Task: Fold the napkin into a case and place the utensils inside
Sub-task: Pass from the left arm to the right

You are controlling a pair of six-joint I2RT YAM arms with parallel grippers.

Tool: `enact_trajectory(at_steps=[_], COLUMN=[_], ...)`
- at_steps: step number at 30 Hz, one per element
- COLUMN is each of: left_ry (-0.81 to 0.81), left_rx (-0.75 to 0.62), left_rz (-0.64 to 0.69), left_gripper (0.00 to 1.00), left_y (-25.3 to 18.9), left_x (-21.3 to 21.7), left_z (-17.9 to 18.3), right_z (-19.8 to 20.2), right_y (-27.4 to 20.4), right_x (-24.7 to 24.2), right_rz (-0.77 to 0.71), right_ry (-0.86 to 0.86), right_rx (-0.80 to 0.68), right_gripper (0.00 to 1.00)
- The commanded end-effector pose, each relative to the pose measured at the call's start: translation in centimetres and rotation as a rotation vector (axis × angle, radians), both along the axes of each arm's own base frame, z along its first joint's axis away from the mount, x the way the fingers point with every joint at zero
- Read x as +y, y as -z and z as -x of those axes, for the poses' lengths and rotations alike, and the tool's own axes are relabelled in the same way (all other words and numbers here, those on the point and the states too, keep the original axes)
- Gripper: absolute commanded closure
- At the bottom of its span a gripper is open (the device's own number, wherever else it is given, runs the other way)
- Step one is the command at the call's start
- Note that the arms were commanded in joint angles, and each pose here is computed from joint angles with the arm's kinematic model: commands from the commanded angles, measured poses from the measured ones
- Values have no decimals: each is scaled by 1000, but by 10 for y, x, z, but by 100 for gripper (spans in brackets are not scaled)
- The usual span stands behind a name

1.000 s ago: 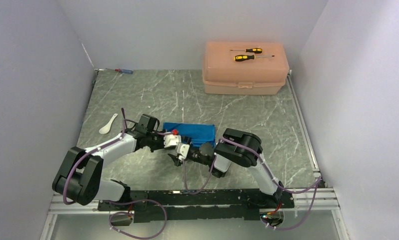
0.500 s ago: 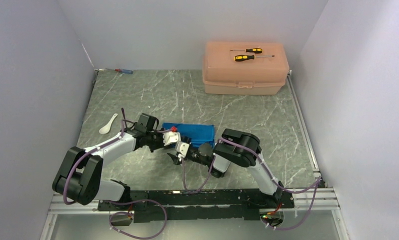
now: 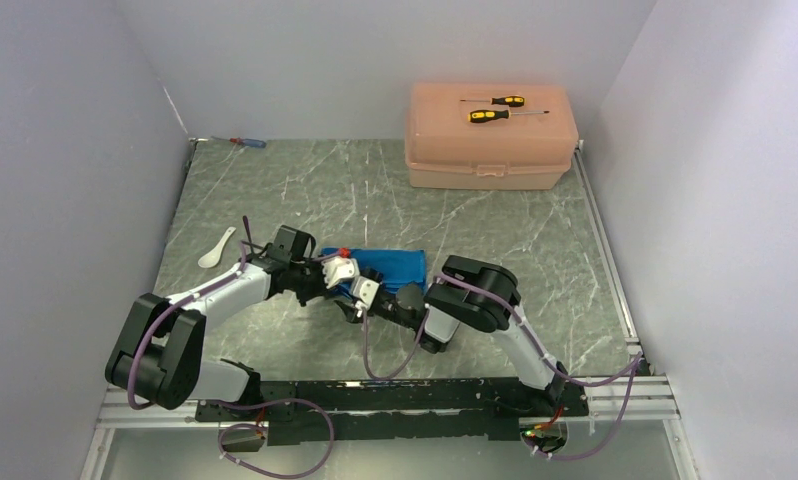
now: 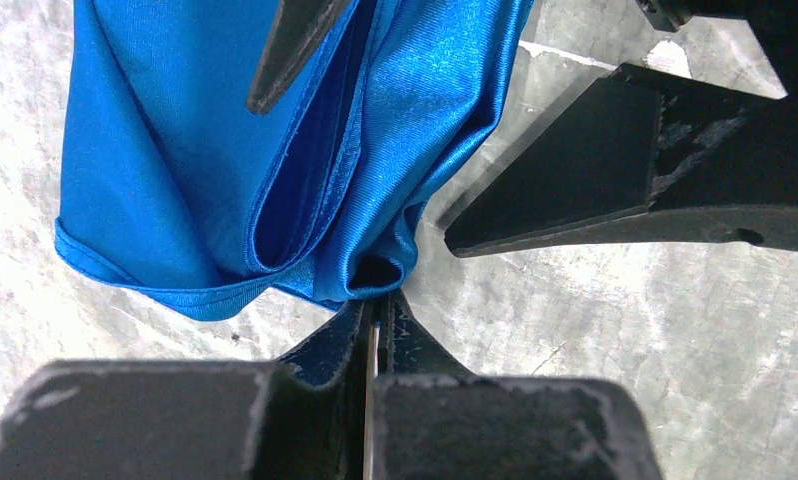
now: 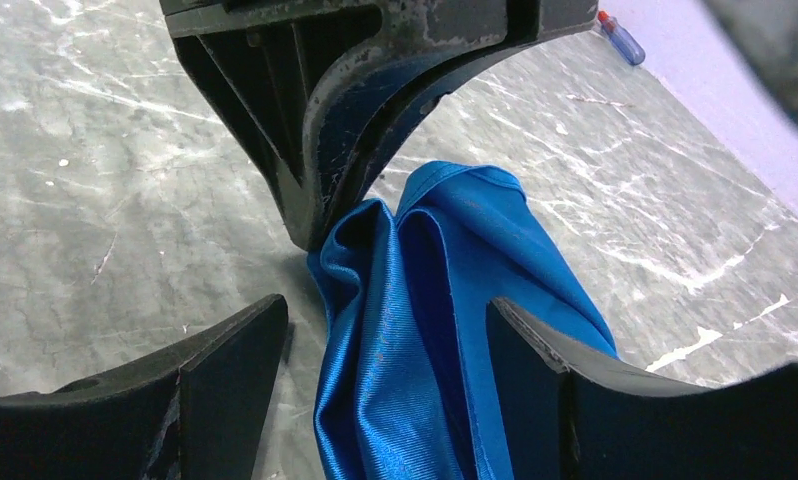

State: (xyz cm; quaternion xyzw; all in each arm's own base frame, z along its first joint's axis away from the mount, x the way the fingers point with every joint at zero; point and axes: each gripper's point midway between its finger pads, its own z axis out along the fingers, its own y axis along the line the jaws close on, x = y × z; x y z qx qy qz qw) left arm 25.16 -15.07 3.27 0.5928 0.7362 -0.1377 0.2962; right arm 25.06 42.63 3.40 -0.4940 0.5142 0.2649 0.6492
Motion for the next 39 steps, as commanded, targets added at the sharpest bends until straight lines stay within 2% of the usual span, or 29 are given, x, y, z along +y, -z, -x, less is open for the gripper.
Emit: enact_trajectory(at_steps=[1, 9, 19, 26, 39], left_ry=[78, 90, 103, 98, 89], left_rx=[-83, -89, -89, -86, -72], left_rz=[204, 201, 195, 189, 161], left_gripper=[97, 97, 97, 97, 97], left_y=[-53, -51, -50, -47, -37], left_x=[-41, -41, -40, -38, -32], left_z=[-13, -13, -12, -11, -5], right_z=[-9, 10, 1, -11, -11], right_y=[24, 26, 18, 4, -22], right_x=[-21, -22, -21, -28, -14], right_rz=[-29, -57, -81, -87, -155], right_ry=[68, -39, -13, 61, 50], right_rx=[52, 139, 128, 69, 53], right_gripper=[24, 25, 25, 31, 45])
